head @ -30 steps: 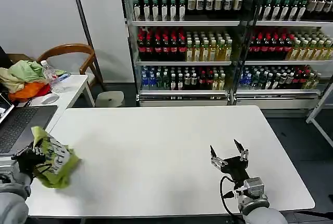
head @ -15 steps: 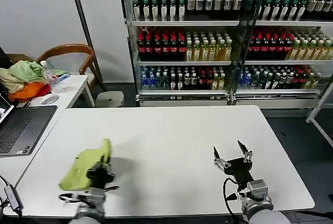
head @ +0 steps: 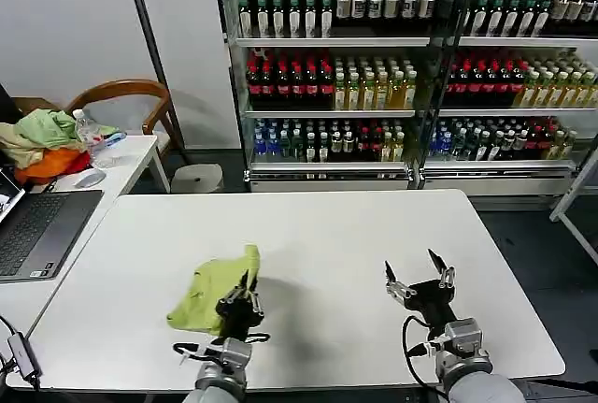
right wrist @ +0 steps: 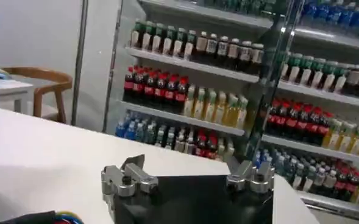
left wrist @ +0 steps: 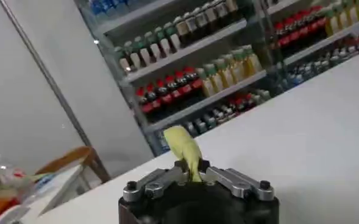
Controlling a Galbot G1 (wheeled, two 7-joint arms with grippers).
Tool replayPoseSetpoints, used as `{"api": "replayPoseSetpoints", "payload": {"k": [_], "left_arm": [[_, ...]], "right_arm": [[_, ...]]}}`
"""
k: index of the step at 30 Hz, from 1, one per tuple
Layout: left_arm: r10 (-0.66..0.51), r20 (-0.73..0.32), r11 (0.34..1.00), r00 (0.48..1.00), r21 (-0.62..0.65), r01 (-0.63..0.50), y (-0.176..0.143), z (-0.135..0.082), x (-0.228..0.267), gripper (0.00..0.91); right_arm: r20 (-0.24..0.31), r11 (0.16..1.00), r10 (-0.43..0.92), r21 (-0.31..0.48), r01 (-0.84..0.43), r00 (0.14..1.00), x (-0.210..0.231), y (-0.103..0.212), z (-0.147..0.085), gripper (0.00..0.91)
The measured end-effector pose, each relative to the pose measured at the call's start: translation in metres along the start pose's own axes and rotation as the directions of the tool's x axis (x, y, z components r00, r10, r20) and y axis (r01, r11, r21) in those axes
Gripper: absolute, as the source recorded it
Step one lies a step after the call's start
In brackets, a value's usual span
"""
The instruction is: Fold and organize the clothes.
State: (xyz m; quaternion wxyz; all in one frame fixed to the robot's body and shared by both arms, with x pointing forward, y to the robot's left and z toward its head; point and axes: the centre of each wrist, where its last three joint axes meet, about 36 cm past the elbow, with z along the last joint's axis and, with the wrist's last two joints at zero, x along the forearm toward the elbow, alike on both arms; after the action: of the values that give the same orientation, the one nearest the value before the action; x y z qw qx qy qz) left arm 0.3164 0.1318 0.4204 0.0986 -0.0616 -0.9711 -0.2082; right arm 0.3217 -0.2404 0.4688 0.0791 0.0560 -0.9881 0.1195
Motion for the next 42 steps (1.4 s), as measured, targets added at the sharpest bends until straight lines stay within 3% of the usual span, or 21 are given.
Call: {"api": "replayPoseSetpoints", "payload": {"k": [8,18,31,42], "left_arm": [[0.083,0.025,0.979,0.996,0.185,-0.087,-0.005,-0.012,-0.018,0.907],[0.121,0.181,0.929,0.976,0.326,-0.176,0.015,-0.030,-0.023,0.907],[-0.046,0.153,0.952,0.987,0.307,-0.003,0.124,0.022,-0.025,0.907],[-0.118,0.122,0.954,0.986,0.288,0.078,0.160,0.043,-0.016,0.907]], "right_arm": [[0.013,1.000,0.006,0.008,-0.006,1.000,-0.008,-0.007,-0.003,0.907],[0.009,1.000,-0.011,-0.020,0.011,1.000,-0.017,0.001,-0.004,0.907],[-0.080,0.971,-0.167,-0.184,0.151,0.983,-0.025,0.047,0.006,0.907],[-0.160,0.906,-0.341,-0.319,0.279,0.926,-0.046,0.099,0.021,0.907]]}}
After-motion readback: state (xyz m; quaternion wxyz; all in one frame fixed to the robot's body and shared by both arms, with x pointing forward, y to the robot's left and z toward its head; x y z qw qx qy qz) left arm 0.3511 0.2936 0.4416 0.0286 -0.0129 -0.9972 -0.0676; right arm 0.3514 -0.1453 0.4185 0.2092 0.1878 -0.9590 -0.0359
